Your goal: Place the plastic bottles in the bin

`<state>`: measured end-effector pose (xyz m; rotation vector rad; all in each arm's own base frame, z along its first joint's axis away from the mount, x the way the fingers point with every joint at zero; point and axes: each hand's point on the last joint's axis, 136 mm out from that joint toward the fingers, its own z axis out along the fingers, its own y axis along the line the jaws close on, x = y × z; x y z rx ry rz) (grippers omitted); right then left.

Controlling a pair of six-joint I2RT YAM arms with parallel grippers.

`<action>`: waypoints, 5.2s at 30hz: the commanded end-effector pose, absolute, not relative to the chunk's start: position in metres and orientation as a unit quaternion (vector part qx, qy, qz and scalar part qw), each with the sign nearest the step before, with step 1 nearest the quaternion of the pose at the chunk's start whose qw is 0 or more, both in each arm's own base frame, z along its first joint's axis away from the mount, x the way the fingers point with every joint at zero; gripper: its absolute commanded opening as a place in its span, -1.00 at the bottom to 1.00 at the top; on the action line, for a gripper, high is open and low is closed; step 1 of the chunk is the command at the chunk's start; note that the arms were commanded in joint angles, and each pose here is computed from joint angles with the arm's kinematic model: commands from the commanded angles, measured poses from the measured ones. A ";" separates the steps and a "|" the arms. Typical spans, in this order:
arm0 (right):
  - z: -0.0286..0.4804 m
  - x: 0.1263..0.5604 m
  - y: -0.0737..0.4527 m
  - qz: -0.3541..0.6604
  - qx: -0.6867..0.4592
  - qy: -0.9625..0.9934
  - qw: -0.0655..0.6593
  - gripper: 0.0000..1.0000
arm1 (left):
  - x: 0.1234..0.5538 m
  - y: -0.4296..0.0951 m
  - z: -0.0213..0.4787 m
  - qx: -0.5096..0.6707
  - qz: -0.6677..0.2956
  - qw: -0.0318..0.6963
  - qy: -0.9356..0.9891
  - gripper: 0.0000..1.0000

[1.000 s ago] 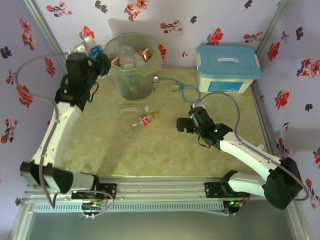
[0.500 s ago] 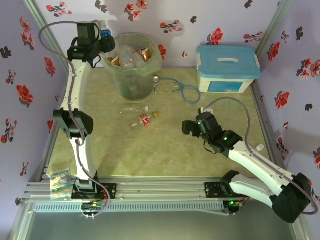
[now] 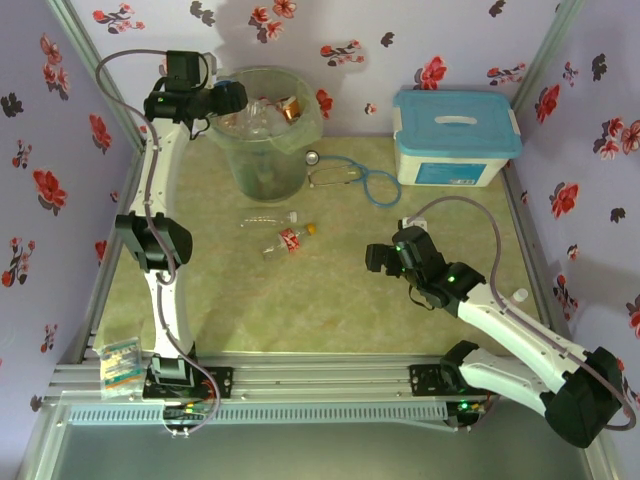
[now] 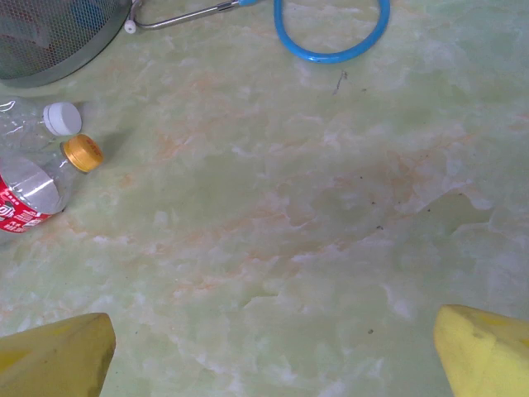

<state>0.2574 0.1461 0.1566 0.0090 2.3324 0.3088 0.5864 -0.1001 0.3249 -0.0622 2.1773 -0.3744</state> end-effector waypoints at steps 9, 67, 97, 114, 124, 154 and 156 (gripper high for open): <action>0.149 0.260 0.143 0.113 0.018 0.918 0.380 0.99 | 0.576 -0.091 0.371 -0.024 -0.136 0.499 0.856 0.31; 0.132 0.263 0.170 0.154 0.012 0.924 0.349 0.99 | 0.597 -0.150 0.290 0.136 -0.055 0.453 0.879 -0.01; 0.148 0.267 0.196 0.173 -0.030 0.921 0.348 0.99 | 0.528 -0.144 0.362 0.184 -0.062 0.467 0.863 0.52; 0.183 0.288 0.173 0.176 -0.031 0.915 0.362 0.99 | 0.343 -0.178 0.318 0.227 -0.121 0.469 0.845 0.96; 0.190 0.288 0.160 0.198 0.008 0.902 0.383 0.98 | 0.323 -0.217 0.180 0.281 -0.154 0.367 0.873 0.97; 0.189 0.277 0.133 0.183 0.048 0.895 0.403 0.97 | 0.325 -0.245 0.051 0.283 -0.094 0.272 0.915 0.74; 0.188 0.278 0.133 0.182 0.046 0.896 0.403 0.97 | 0.324 -0.246 0.047 0.287 -0.089 0.267 0.916 0.67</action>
